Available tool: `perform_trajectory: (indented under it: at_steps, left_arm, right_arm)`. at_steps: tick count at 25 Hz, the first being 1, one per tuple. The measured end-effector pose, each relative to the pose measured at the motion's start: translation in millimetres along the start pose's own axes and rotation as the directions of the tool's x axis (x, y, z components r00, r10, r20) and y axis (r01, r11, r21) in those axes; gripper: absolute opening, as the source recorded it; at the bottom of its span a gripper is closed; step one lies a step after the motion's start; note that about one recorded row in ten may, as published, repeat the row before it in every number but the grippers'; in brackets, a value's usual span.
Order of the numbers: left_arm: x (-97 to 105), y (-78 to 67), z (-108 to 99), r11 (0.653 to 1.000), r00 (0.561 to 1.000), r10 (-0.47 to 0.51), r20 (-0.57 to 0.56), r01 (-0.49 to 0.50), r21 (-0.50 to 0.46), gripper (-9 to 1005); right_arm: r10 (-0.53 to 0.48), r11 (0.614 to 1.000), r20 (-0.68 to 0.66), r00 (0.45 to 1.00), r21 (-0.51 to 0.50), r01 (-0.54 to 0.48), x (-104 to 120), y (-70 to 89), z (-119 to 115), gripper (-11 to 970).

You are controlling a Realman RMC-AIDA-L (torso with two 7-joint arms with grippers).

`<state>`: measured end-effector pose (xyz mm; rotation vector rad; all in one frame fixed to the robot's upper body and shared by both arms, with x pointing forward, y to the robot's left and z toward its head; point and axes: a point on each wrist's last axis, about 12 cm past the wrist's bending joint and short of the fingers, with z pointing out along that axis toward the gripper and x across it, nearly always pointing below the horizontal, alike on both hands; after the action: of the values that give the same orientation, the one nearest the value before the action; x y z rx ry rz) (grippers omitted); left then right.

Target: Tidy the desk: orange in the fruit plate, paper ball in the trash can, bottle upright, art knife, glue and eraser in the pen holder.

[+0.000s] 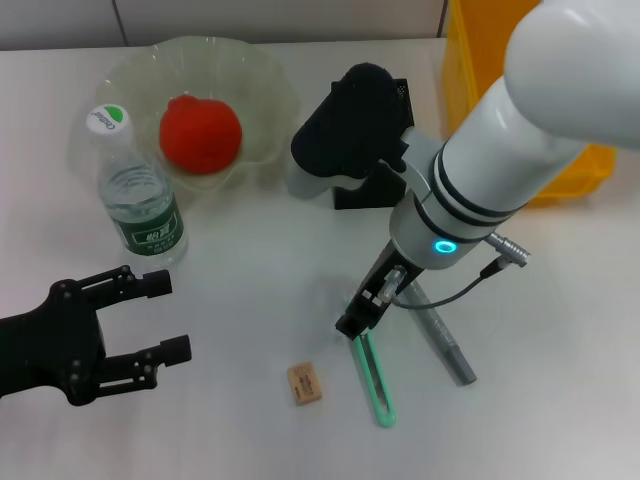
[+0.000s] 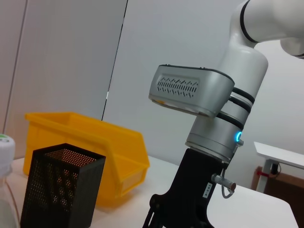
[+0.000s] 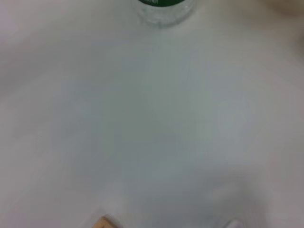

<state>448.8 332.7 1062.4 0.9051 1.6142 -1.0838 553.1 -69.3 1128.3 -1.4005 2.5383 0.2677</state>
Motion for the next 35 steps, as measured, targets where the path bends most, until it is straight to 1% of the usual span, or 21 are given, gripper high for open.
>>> perform_trajectory:
  at_steps: [6,11,25,30,35]
  left_arm:
    - [0.7,-0.1,1.1,1.0,1.0,0.0,-0.002,0.0,0.0,797]
    - [1.4,0.2,1.7,1.0,1.0,-0.002,-0.006,0.002,-0.003,797]
    - [5.7,-1.2,2.6,1.0,1.0,-0.007,-0.013,0.007,-0.019,797]
    - [6.3,-0.7,2.4,1.0,1.0,-0.005,-0.016,0.005,-0.025,797]
    - [7.5,-1.0,1.5,0.999,1.0,-0.008,-0.018,0.008,-0.032,797]
  right_arm:
    - [0.002,1.0,0.008,1.0,0.007,-0.002,-1.4,-1.2,4.6,602]
    - [-0.004,1.0,0.014,1.0,0.01,0.003,-2.4,-0.6,6.9,416]
    - [-0.009,1.0,0.005,1.0,-0.012,0.009,-5.2,1.6,11.2,406]
    - [-0.027,0.999,0.011,1.0,-0.025,0.027,-4.4,2.6,11.2,237]
    - [-0.021,0.999,0.038,0.999,-0.037,0.023,-2.9,2.5,7.3,156]
